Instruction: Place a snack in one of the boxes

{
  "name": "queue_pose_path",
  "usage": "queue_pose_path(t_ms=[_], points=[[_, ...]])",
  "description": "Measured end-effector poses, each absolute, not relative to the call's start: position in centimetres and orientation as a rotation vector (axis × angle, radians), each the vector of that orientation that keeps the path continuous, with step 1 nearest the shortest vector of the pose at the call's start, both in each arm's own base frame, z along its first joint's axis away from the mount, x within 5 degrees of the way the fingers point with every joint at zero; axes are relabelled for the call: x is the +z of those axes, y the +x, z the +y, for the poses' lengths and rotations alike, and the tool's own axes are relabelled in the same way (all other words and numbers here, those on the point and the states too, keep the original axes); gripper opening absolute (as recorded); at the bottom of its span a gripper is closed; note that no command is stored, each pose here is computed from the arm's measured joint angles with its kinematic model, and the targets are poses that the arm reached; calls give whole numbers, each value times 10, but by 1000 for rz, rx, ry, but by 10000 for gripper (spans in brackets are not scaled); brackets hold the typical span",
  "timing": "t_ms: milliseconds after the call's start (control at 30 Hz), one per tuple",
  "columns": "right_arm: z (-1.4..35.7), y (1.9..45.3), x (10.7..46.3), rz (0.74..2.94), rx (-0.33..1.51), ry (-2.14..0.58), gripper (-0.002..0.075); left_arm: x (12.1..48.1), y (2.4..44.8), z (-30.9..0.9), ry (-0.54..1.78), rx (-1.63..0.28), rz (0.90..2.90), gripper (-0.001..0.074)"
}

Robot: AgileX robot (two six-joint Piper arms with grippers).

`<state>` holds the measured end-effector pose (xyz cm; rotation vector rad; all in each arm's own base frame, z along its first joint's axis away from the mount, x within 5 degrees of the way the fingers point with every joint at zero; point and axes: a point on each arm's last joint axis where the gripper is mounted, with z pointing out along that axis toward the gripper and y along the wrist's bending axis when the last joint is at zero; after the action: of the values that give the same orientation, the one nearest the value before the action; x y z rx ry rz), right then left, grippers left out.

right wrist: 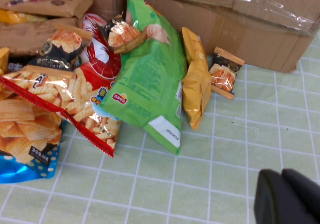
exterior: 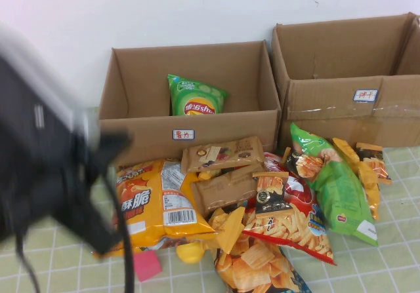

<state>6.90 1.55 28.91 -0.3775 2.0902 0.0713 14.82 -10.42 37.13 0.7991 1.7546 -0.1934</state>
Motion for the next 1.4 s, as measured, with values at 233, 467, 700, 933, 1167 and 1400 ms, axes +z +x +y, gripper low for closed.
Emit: queue_pose_path(t_ms=[233,467,700,933,1167,1400], points=[[16,69,289,2090,71,-378,1,299,136,-96,876,-174,1892,-1],[16,69,289,2092,73,-377,1,253,129,-88,899,-147,2075,-1],[16,69,288,2095,76,-377,0,260,114,-67,692,-186,2048,-1],[16,69,288,2095,78,-376,0,258,85,-26,368,-140,1839,-1],[16,69,288,2096,80,-375,0,200,62,-7,193,-50,1792,-1],[16,69,288,2098,80,-375,0,175,53,-1,45,-60,1852,-1]])
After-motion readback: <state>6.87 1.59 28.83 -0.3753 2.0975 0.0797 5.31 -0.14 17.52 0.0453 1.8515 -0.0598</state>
